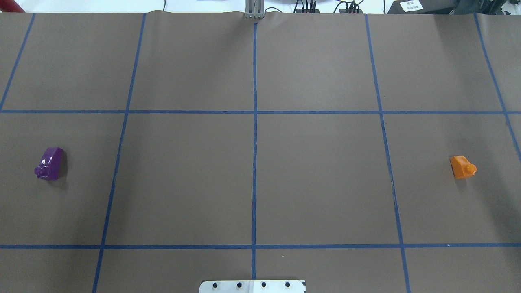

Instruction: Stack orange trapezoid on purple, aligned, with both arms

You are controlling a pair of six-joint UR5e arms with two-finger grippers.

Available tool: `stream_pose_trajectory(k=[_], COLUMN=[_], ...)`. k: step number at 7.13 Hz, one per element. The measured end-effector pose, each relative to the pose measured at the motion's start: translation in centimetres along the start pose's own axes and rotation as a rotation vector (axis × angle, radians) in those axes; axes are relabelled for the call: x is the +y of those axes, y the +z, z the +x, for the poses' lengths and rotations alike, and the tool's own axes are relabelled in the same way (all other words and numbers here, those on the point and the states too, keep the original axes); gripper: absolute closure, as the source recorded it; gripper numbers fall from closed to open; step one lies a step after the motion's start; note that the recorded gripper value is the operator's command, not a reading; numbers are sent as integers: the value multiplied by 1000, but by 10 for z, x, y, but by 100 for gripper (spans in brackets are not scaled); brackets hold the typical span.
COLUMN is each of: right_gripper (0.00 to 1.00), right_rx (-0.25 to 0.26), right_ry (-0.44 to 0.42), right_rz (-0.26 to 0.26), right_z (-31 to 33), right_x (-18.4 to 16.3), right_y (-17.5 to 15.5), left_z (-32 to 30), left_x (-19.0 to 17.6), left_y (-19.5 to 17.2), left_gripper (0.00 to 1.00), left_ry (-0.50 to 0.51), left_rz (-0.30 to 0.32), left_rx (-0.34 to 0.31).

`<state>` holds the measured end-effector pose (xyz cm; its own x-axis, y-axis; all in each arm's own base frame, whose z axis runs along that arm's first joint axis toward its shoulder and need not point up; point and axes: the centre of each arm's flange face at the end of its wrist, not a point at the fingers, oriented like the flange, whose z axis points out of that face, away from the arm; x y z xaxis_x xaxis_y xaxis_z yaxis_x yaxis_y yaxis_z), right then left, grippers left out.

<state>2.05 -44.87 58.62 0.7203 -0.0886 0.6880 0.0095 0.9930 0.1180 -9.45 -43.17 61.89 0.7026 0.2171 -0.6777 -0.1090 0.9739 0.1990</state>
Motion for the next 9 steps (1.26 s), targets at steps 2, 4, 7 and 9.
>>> stream_pose_trajectory(k=[2, 4, 7, 9], right_gripper=[0, 0, 0, 0], right_rx=[0, -3, -17, -32], right_ry=[0, -11, -84, -76], right_rz=[0, 1, -8, 1], right_z=[0, -5, -39, -66], right_x=[0, -4, -19, -26], right_y=[0, 0, 12, 20], left_z=[1, 5, 33, 53], left_x=[-2, -10, -47, -63], left_y=[-2, -7, -5, 26], left_gripper=[0, 0, 0, 0], left_ry=[19, 44, 84, 64], left_rz=[16, 39, 94, 116], left_rx=[-5, -11, -12, 10])
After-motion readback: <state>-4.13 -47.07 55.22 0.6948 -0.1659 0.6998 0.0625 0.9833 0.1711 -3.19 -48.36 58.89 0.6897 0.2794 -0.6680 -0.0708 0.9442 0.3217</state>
